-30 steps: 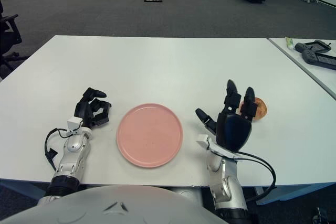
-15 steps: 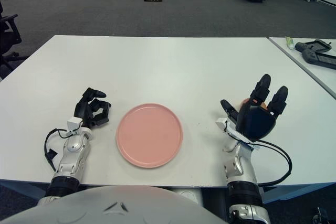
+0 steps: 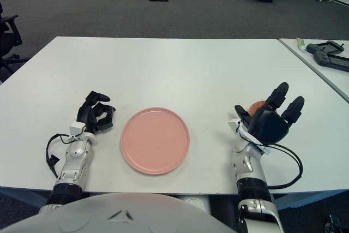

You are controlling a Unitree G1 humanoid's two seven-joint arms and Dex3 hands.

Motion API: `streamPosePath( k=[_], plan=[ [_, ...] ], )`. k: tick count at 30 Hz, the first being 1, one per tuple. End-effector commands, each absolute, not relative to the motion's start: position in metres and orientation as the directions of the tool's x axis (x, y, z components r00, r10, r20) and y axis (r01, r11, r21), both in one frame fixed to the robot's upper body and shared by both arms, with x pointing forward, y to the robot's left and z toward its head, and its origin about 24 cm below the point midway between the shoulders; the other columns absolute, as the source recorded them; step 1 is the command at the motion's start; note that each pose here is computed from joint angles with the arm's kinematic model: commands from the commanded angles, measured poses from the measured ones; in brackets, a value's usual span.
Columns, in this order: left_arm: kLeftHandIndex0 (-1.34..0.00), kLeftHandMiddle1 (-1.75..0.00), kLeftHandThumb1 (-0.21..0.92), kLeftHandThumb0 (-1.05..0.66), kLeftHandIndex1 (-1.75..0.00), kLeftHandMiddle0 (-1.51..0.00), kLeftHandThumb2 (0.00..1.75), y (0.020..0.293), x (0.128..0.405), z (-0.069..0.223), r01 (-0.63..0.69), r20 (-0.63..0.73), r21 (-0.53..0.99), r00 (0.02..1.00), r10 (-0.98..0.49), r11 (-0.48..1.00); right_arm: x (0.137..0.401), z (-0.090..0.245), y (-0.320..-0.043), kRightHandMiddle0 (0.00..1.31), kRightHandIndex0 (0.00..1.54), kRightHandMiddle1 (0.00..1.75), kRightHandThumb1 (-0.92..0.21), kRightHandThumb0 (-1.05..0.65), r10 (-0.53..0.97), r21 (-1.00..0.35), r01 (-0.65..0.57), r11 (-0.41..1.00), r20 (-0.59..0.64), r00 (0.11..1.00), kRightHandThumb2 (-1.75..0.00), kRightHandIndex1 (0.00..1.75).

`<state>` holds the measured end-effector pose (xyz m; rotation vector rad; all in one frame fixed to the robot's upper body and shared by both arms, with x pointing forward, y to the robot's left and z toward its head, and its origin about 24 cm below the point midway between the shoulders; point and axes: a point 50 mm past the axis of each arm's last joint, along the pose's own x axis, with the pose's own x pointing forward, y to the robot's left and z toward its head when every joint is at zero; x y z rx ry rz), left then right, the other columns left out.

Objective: Put the apple into the plate.

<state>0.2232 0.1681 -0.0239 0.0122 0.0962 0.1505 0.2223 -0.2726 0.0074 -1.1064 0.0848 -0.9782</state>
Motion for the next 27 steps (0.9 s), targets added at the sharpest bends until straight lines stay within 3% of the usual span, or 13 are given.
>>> streamPosePath(
  k=[1, 15, 24, 27],
  plan=[
    [-0.42, -1.44, 0.41, 0.00, -1.75, -0.64, 1.12, 0.168, 0.212, -0.042, -0.144, -0.204, 0.027, 0.968, 0.147, 0.989, 0.234, 0.013, -0.278, 0.00, 0.00, 0.00, -0.72, -1.01, -0.723, -0.782, 0.613, 0.109, 0.361, 0.589, -0.32, 0.00],
    [-0.43, -1.43, 0.39, 0.00, -1.75, -0.65, 1.14, 0.169, 0.212, -0.042, -0.158, -0.202, 0.023, 0.966, 0.159, 0.987, 0.253, 0.000, -0.306, 0.00, 0.00, 0.00, -0.72, -0.92, -0.788, -0.847, 0.481, 0.228, 0.129, 0.602, -0.34, 0.00],
    [-0.43, -1.44, 0.39, -0.01, -1.75, -0.64, 1.14, 0.170, 0.210, -0.043, -0.166, -0.202, 0.020, 0.965, 0.167, 0.986, 0.257, -0.005, -0.312, 0.00, 0.00, 0.00, -0.73, -0.89, -0.797, -0.856, 0.437, 0.277, 0.050, 0.602, -0.37, 0.00],
    [-0.43, -1.44, 0.39, -0.01, -1.75, -0.64, 1.14, 0.170, 0.210, -0.042, -0.167, -0.200, 0.028, 0.965, 0.169, 0.986, 0.257, -0.009, -0.314, 0.00, 0.00, 0.00, -0.69, -0.86, -0.798, -0.856, 0.424, 0.296, 0.021, 0.602, -0.47, 0.00]
  ],
)
